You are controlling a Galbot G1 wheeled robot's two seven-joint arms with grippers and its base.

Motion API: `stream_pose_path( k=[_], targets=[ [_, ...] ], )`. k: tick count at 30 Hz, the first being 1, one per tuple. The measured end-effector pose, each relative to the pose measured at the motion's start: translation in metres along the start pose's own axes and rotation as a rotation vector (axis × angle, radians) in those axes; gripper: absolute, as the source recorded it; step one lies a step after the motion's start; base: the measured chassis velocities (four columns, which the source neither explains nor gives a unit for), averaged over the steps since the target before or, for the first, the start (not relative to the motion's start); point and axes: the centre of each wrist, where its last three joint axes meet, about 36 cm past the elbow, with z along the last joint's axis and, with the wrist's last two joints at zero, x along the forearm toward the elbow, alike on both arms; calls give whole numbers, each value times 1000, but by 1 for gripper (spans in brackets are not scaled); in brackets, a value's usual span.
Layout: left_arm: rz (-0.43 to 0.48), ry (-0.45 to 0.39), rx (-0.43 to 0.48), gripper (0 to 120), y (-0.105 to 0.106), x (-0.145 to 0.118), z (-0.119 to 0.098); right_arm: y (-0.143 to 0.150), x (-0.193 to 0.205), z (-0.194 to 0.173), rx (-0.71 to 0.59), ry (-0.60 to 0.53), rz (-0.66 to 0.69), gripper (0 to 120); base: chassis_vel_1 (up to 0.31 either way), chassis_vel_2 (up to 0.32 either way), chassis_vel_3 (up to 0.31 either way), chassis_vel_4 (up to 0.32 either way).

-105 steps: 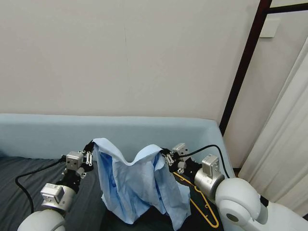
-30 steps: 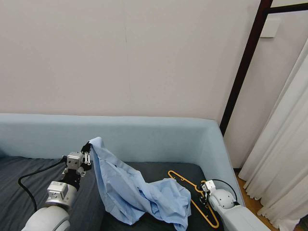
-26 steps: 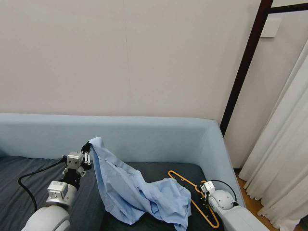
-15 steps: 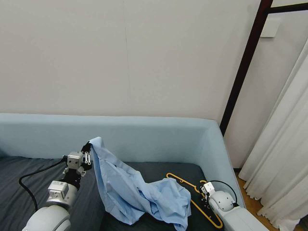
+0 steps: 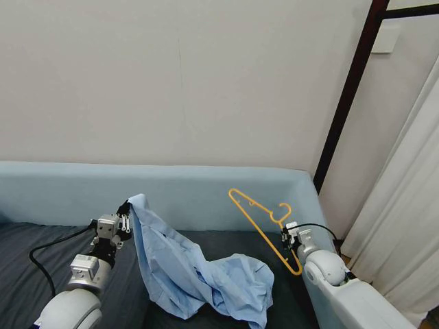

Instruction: Pick up the clothes from the sofa and hang them on the clothes hanger.

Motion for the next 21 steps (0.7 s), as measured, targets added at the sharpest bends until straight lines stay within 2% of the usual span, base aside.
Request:
stream_pose_path(
  k=[3,4,7,8,12,14,17,21],
  targets=[
    [3,15,23,0,0,-1,-1,13,30,3,95,-178,-9,4,0,0,0,0],
    [3,15,23,0,0,-1,-1,13,30,3,95,-178,-9,4,0,0,0,0],
    [4,14,32,0,1,-4,-4,30,57,14,212,-299,-37,4,0,0,0,0],
    [4,14,32,0,1,-4,-4,30,57,14,212,-299,-37,4,0,0,0,0],
    [8,5,40,0,4,-7,-11,55,78,40,400,-421,-16,4,0,0,0,0],
    [8,4,42,0,4,-7,-13,60,81,45,432,-438,-5,4,0,0,0,0],
    [5,-6,50,0,6,-9,-18,85,92,69,538,-456,1,4,0,0,0,0],
    [6,-11,61,0,5,-9,-24,105,100,83,573,-454,-19,4,0,0,0,0]
  ],
)
